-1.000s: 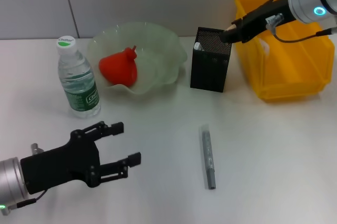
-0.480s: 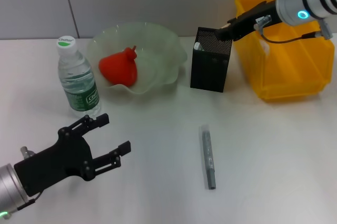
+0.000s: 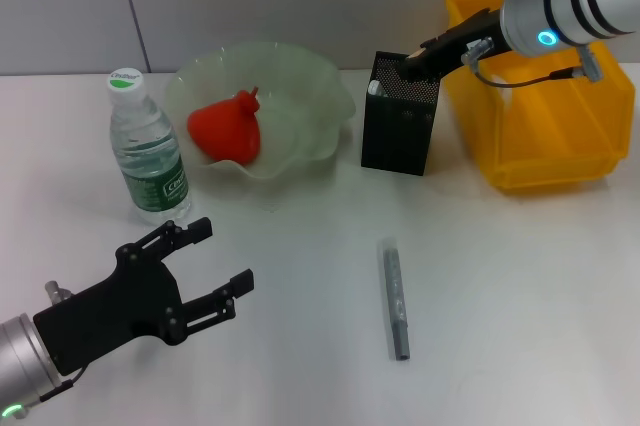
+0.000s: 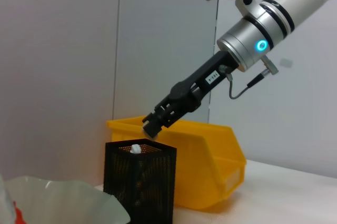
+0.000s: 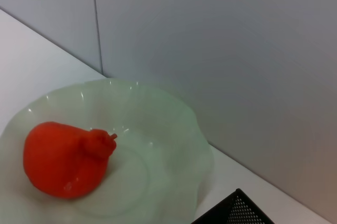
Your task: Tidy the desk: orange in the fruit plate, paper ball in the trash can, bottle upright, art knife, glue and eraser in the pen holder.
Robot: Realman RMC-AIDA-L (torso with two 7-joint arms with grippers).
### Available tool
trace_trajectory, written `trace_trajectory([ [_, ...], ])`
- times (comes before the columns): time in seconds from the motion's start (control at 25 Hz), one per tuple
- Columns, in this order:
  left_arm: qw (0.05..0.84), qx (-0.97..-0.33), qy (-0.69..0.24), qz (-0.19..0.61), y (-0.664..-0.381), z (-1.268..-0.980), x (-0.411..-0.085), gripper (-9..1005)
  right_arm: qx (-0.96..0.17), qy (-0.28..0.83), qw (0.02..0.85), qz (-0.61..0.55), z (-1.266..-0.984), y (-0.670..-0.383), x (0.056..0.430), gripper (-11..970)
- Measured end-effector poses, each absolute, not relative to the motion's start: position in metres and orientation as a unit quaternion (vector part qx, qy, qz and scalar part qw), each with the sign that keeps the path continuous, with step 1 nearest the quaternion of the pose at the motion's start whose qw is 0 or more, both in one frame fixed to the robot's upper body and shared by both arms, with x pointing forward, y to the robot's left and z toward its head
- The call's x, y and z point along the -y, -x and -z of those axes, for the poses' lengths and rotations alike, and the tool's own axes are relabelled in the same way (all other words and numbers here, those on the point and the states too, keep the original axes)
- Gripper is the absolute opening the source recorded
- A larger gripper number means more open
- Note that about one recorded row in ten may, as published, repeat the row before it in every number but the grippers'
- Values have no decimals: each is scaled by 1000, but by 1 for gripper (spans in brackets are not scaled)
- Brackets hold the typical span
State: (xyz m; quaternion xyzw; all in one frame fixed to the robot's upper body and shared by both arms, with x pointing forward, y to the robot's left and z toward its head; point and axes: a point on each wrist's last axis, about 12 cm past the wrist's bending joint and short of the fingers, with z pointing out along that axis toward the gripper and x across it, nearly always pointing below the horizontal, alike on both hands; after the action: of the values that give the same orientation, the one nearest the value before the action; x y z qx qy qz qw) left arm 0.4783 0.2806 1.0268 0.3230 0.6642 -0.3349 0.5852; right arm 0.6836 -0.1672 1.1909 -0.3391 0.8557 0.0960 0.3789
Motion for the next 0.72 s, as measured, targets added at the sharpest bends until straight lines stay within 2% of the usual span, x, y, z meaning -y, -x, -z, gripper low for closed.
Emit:
trace_trajectory([
  [0.72,605,-668,-291,323,-475,-1020,-276,841,-858,335,378,-96,-1184,-685,164,464],
])
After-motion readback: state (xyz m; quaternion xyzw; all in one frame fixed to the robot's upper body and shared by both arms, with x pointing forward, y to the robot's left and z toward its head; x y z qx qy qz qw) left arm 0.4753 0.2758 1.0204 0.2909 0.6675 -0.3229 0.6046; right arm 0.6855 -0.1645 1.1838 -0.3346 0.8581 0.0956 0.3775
